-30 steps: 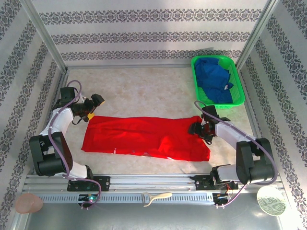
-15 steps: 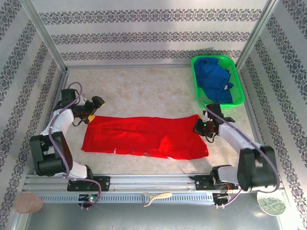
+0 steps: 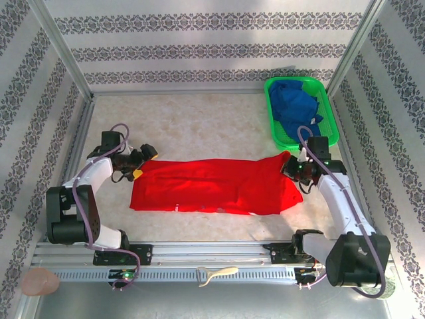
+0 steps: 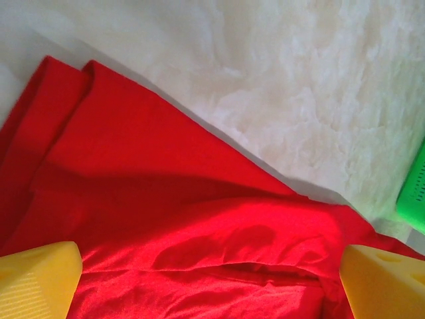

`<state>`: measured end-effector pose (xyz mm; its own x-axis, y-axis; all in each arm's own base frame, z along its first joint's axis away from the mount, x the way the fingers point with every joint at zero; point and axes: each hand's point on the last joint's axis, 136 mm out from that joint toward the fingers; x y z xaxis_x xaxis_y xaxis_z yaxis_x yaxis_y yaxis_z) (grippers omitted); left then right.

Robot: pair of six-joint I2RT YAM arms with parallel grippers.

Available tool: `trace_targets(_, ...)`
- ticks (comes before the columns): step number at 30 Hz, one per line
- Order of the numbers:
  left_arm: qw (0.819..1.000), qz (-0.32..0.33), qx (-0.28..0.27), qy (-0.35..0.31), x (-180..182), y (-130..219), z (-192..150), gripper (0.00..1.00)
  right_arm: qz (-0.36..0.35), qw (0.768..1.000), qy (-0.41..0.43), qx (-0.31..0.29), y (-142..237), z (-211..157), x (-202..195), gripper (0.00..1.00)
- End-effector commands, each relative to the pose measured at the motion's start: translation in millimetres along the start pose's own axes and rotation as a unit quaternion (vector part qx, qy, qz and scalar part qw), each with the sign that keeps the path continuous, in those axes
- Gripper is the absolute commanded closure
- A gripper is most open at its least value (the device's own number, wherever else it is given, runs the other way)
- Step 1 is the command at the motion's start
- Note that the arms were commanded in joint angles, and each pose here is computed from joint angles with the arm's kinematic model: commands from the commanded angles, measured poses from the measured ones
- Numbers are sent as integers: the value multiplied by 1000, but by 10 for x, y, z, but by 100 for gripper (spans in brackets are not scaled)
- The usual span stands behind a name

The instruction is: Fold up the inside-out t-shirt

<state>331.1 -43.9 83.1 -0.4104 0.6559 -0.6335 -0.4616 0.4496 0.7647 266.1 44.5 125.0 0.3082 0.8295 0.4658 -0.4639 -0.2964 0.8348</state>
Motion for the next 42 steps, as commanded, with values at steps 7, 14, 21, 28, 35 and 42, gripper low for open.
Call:
trace_targets(7,998,31,-33,-35,-66,70,323,0,36,996,83,6,109,-297,847,100)
trace_targets(14,997,30,-44,-52,-188,100,628,0,54,988,147,9,54,-708,1605,100)
trace_targets(21,997,37,-54,-45,-144,104,877,0,85,978,191,19,-80,-1112,2476,100)
trace_targets(28,998,28,-51,-25,-56,67,1005,0,123,972,196,35,-268,-1440,3237,100)
trace_targets(35,999,22,-45,-12,5,27,1007,0,143,967,208,42,-381,-1628,3737,100)
trace_targets(42,999,15,-36,-3,32,-28,1011,0,156,967,198,32,-452,-1649,4040,100)
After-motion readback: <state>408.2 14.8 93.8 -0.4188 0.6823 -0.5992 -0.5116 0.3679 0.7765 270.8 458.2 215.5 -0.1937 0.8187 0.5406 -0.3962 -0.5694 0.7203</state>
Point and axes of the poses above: each hand's point on the last joint's axis, 136 mm out from that joint toward the fingers, its own y axis back along the fingers, its own x axis along the line the jaws close on, z = x × y, and after that the axes turned 1 degree about -y, right-handed
